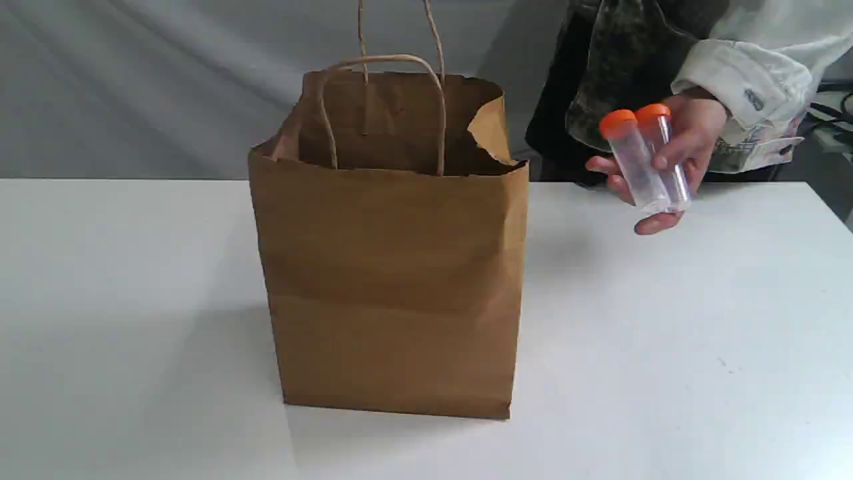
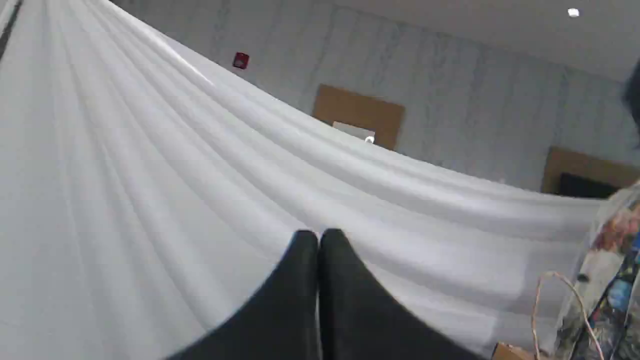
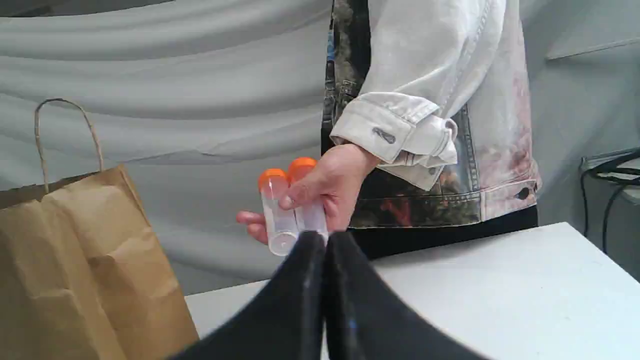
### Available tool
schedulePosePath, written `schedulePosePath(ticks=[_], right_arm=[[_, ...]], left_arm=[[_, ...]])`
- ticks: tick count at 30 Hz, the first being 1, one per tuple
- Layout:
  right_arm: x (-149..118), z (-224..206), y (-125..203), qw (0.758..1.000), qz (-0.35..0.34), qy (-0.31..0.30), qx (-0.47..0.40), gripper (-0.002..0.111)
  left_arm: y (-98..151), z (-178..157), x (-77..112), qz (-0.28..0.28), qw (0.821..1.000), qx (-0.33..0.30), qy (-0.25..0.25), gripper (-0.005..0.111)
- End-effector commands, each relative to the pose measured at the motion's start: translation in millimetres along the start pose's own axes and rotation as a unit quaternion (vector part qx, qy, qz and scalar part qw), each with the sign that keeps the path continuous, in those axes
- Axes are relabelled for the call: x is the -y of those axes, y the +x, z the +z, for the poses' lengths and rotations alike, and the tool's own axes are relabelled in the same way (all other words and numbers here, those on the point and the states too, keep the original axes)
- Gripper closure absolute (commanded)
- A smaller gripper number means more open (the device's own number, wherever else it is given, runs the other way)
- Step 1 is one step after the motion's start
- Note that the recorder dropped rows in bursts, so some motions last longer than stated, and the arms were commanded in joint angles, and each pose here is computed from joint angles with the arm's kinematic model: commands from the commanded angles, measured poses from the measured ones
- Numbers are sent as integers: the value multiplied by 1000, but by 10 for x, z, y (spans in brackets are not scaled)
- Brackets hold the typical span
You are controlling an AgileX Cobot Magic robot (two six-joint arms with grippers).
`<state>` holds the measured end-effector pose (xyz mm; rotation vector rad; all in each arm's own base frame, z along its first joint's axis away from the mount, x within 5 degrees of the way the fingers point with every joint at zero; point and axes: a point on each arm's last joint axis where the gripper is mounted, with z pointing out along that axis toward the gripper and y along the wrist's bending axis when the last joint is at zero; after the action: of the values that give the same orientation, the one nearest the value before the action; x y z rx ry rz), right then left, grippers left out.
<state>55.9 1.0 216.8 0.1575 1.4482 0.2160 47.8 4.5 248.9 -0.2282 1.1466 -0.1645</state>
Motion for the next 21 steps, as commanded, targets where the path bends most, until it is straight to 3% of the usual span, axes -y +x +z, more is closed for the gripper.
schedulePosePath(ticks=[1, 6, 8, 11, 17, 21], right_arm=[[2, -2, -2, 1000, 31, -1, 5, 108], [3, -2, 0, 999, 48, -1, 4, 108], [3, -2, 0, 999, 48, -1, 4, 108], [3, -2, 0, 999, 48, -1, 4, 108], [2, -2, 2, 999, 48, -1, 3, 108], [2, -2, 2, 999, 48, -1, 3, 108]], left_arm=[[-150, 25, 62, 14, 1000, -10, 6, 107], [-377, 44, 120, 15, 1000, -4, 2, 107], [-484, 44, 166, 50, 998, 22, 16, 107], [-689, 23, 301, 146, 983, 90, 62, 107], [-978, -19, 408, 194, 967, 146, 74, 107], [-1136, 24, 423, 203, 969, 132, 54, 107]])
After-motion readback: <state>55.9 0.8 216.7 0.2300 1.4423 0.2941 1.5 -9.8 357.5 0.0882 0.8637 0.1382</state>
